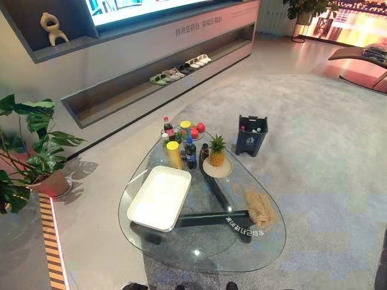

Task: Wipe the table with a cloth and put it in the basket.

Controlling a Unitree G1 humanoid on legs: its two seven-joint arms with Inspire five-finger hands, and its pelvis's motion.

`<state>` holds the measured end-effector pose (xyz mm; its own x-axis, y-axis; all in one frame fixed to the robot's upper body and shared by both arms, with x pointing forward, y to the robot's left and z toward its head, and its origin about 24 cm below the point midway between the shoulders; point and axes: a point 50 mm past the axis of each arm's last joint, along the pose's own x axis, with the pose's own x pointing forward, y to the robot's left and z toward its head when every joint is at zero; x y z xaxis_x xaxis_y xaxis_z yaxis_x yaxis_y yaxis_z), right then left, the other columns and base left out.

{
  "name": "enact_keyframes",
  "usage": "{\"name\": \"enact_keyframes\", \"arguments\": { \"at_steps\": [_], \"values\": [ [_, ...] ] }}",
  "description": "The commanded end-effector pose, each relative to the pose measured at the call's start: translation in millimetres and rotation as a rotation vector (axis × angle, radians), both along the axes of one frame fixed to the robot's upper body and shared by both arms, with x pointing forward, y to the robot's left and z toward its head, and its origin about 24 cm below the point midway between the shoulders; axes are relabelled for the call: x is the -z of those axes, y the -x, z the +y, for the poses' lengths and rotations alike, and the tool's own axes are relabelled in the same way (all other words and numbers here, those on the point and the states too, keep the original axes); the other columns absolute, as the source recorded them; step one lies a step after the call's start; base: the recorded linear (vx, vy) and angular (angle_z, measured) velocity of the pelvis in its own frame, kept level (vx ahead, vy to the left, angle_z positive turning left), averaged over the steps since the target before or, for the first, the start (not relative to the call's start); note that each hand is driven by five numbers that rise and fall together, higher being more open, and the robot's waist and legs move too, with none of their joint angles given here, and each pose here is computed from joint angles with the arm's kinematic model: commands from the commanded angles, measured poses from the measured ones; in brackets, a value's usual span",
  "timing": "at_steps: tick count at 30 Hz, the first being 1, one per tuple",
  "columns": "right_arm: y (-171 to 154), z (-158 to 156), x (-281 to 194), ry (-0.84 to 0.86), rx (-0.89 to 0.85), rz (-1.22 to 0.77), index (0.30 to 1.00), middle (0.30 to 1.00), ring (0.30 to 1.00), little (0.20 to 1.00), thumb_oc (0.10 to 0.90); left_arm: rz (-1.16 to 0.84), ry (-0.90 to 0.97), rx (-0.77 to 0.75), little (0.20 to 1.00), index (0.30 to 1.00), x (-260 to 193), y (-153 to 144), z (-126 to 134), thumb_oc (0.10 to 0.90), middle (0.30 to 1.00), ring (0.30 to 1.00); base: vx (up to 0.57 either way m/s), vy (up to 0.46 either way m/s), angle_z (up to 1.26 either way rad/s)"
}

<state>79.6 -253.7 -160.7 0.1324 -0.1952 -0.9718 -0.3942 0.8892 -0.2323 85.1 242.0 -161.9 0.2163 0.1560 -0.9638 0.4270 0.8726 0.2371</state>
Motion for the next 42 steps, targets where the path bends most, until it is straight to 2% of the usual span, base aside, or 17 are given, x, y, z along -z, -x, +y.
{"name": "enact_keyframes", "arguments": {
  "at_steps": [1,38,42],
  "values": [
    [-24.7,-3.8,-6.4,0.033,-0.061,-0.018,0.900,0.900,0.900,0.900,0.800,-0.043,-0.036,0.067,0.900,0.900,-6.8,-27.3,4.3,0.800,0.900,0.900,-0.13,-0.028,-0.17],
    [-24.1,-1.9,-5.7,0.025,-0.058,-0.015,0.900,0.900,0.900,0.900,0.800,-0.055,-0.031,0.050,0.900,0.900,-6.2,-26.6,2.4,0.800,0.900,0.900,0.00,-0.001,0.00],
    [-31.8,-4.6,-8.7,0.026,-0.073,-0.023,0.900,0.900,0.900,0.900,0.800,-0.067,-0.028,0.049,0.900,0.900,-7.2,-30.9,0.9,0.800,0.900,0.900,0.00,0.000,0.00]
  ]
}}
